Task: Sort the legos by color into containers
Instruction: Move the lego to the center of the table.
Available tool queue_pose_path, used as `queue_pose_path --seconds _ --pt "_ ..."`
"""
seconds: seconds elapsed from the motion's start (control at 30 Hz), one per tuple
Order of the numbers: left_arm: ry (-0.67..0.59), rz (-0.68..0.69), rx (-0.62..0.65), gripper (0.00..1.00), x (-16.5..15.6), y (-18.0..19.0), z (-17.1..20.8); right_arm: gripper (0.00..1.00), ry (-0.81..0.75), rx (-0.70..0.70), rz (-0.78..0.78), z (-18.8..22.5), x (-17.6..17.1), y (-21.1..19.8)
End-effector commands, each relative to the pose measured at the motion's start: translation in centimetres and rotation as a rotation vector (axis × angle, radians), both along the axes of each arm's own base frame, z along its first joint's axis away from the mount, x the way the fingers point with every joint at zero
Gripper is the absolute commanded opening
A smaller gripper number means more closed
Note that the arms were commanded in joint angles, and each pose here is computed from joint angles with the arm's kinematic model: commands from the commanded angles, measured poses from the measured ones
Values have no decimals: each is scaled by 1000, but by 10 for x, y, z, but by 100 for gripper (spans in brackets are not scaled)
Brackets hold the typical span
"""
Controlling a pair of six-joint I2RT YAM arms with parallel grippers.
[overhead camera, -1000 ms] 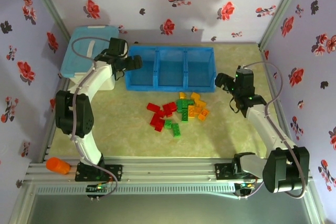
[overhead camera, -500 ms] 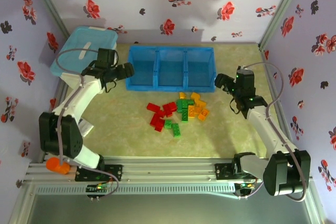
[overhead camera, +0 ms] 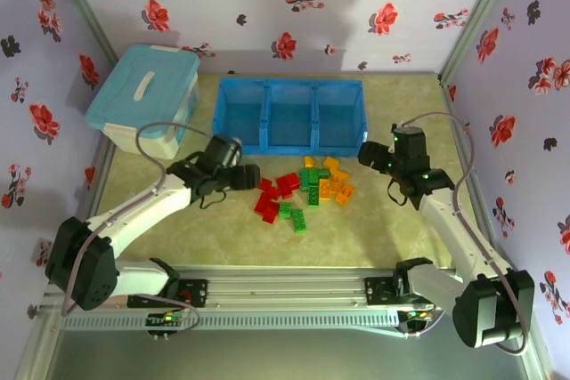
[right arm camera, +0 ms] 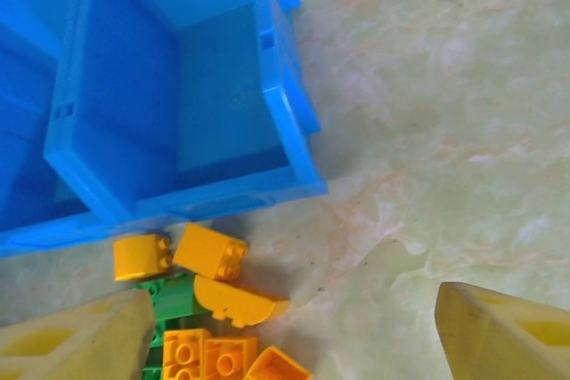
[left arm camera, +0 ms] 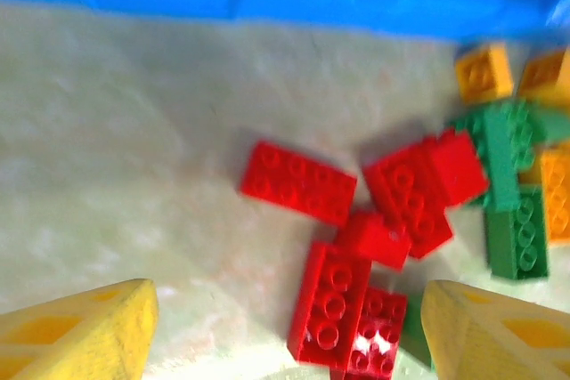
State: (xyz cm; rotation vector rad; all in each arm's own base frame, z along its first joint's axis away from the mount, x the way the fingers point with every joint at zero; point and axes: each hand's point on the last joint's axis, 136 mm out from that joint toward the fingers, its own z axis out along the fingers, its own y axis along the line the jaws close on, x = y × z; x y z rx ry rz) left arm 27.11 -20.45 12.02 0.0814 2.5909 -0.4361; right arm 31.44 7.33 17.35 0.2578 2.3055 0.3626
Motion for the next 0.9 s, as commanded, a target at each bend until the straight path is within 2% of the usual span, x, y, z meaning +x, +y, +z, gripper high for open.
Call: queue_pose_path --seconds 0.0,0.17,0.3,0.5,0.7,0.87 --pt "33 40 7 76 -2 -8 -27 79 40 20 42 -17 -13 13" --pt "41 34 10 83 2 -18 -44 79 54 22 60 -28 -21 25" --pt "31 0 63 85 14 -22 -53 79 47 26 62 -29 -23 27" --pt "56 9 99 80 41 -21 -65 79 28 31 60 -21 -22 28" --pt "66 -4 112 79 51 -27 -69 78 21 39 50 -24 -25 26" --pt "95 -6 128 73 52 -27 -77 78 26 39 46 -27 -26 25"
